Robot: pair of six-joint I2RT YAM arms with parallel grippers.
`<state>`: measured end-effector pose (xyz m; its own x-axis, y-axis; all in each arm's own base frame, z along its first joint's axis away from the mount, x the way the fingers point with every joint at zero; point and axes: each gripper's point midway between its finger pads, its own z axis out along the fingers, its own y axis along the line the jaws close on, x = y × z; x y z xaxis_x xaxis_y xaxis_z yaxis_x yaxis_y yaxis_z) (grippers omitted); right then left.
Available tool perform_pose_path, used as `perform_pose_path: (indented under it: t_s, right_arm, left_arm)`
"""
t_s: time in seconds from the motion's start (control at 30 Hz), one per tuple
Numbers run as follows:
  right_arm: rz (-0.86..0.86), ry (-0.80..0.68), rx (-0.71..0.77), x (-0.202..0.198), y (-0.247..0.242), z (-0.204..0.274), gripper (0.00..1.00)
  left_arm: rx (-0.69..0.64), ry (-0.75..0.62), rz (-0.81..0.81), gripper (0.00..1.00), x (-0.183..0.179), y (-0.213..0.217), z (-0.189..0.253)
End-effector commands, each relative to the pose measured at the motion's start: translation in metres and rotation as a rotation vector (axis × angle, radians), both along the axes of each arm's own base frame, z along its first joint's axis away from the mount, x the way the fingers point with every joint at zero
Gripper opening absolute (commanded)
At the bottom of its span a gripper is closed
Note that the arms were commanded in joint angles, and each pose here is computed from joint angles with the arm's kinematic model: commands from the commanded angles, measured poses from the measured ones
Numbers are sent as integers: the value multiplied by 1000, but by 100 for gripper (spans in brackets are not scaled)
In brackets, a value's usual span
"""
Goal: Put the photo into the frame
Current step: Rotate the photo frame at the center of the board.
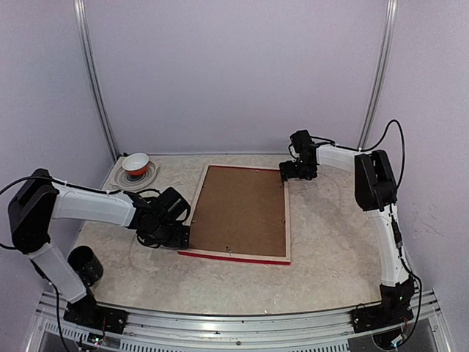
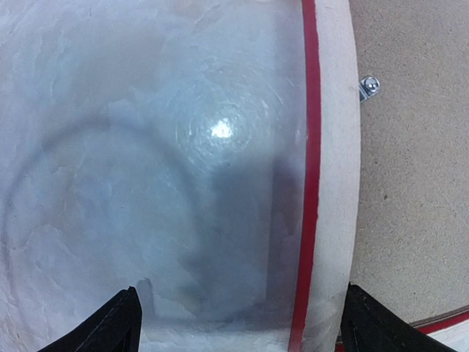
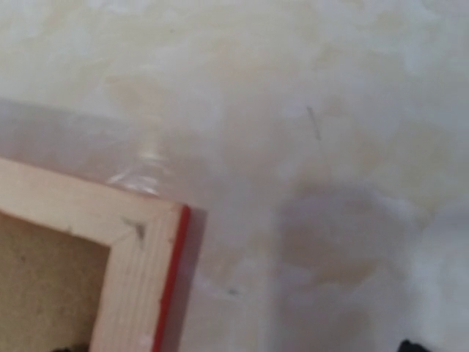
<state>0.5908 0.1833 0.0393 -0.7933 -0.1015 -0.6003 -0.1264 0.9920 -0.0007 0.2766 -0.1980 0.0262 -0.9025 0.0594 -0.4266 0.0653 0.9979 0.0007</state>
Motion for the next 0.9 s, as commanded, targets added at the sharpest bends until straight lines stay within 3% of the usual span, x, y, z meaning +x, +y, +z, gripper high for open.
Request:
perform_pose_path:
  t_s: [0.0,0.3,0.53,0.7,0.87]
  right_arm:
    - [-113,55,-153,-21,-50,-14,96]
    - [-162,108,-193,-59,-70,-12,97]
    - [-166,90,-97,-96,-68,21,97]
    - [-118,-9,-14,-88,-55,72,98]
    - [-71,-73,34,-64,-41,98,99]
  left_arm:
    - [80,20,42,91,10,23,-8]
    - [40,-18,135,92,53,25,1]
    - [-20,-121,210,93,90,27,35]
    - [-88,-215,210,95,106,18,74]
    - [-130,-221,164,95,92,5,92]
